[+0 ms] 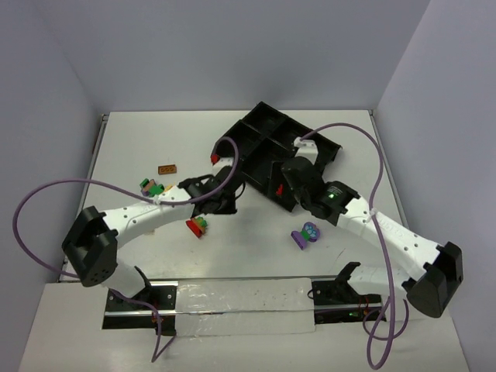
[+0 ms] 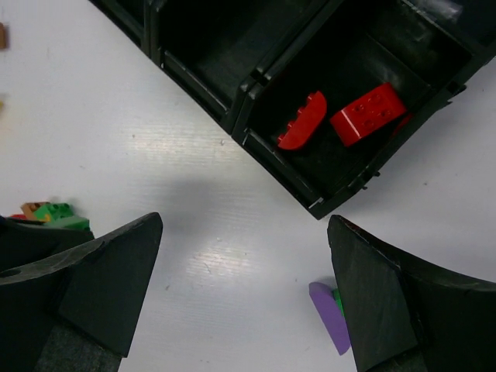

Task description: Sort the legos into containers by color

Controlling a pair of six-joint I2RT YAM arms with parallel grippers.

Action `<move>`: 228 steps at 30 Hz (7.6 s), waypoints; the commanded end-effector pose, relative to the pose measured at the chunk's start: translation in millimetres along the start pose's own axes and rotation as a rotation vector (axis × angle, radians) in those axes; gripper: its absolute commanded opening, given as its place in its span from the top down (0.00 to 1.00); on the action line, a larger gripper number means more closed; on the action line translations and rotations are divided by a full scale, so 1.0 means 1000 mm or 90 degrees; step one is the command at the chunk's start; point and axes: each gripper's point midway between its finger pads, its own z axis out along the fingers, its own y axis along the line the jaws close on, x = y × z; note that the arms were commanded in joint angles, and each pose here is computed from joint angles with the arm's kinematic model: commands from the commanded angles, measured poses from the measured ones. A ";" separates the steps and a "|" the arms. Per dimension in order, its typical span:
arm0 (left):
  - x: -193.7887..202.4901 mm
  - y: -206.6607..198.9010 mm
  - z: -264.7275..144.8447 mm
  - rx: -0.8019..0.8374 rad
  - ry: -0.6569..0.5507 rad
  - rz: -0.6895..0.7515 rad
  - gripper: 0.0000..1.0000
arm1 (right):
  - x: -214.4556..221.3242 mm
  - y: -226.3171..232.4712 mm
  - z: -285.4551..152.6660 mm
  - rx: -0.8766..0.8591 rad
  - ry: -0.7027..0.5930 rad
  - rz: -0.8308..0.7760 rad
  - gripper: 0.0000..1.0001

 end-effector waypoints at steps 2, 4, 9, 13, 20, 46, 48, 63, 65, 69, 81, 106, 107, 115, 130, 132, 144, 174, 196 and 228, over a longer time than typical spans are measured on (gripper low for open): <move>-0.081 -0.037 0.014 0.034 -0.073 0.023 0.92 | -0.023 -0.044 -0.019 0.041 -0.060 0.060 0.05; -0.118 -0.056 0.017 0.061 -0.101 0.015 0.93 | -0.024 -0.057 -0.025 0.059 -0.068 0.070 0.05; -0.169 -0.075 0.046 0.062 -0.126 0.014 0.91 | -0.021 -0.074 -0.040 0.070 -0.083 0.088 0.05; -0.196 -0.089 0.066 0.085 -0.144 0.011 0.89 | -0.011 -0.081 -0.044 0.076 -0.072 0.096 0.05; -0.209 -0.118 0.092 0.140 -0.142 0.016 0.67 | 0.010 -0.084 -0.037 0.081 -0.040 0.097 0.06; -0.102 0.044 -0.019 -0.073 -0.128 -0.048 0.24 | 0.040 -0.063 -0.017 0.025 0.025 0.063 0.07; -0.065 0.071 -0.017 -0.103 -0.092 -0.056 0.21 | 0.039 -0.057 -0.014 0.016 0.029 0.060 0.07; 0.028 0.103 -0.007 -0.092 -0.019 -0.272 0.11 | 0.022 -0.014 -0.006 -0.029 0.034 0.011 0.06; 0.034 0.101 -0.002 -0.082 -0.013 -0.285 0.06 | 0.022 -0.013 -0.007 -0.032 0.035 0.010 0.06; 0.039 0.095 0.009 -0.072 -0.002 -0.313 0.08 | 0.023 -0.011 -0.009 -0.035 0.037 0.010 0.06; 0.057 0.109 0.029 -0.135 0.011 -0.344 0.27 | 0.024 -0.012 -0.013 -0.037 0.042 0.008 0.06; 0.039 0.115 0.014 -0.095 -0.075 -0.382 0.01 | 0.029 -0.013 -0.011 -0.029 0.050 0.007 0.06; 0.039 0.122 0.013 -0.113 -0.090 -0.417 0.01 | 0.029 -0.013 -0.011 -0.029 0.051 0.007 0.06; 0.026 0.119 0.019 -0.123 -0.113 -0.545 0.06 | 0.027 -0.015 -0.016 -0.025 0.045 -0.004 0.06; 0.024 0.122 0.036 -0.191 -0.104 -0.560 0.18 | 0.031 -0.017 -0.016 -0.027 0.047 0.003 0.06; 0.028 0.122 0.039 -0.194 -0.096 -0.551 0.18 | 0.030 -0.016 -0.016 -0.028 0.047 0.004 0.06; 0.021 0.117 0.041 -0.200 -0.086 -0.503 0.55 | 0.030 -0.014 -0.017 -0.032 0.045 0.006 0.06; -0.105 0.002 -0.066 0.270 -0.151 -0.360 0.75 | -0.004 0.170 -0.013 -0.556 -0.006 0.101 0.10; -0.101 0.006 -0.066 0.280 -0.149 -0.368 0.74 | 0.007 0.184 0.007 -0.576 0.023 0.117 0.40; -0.136 0.079 -0.098 0.276 -0.290 -0.243 0.01 | 0.030 0.148 0.012 -0.570 0.068 0.098 0.90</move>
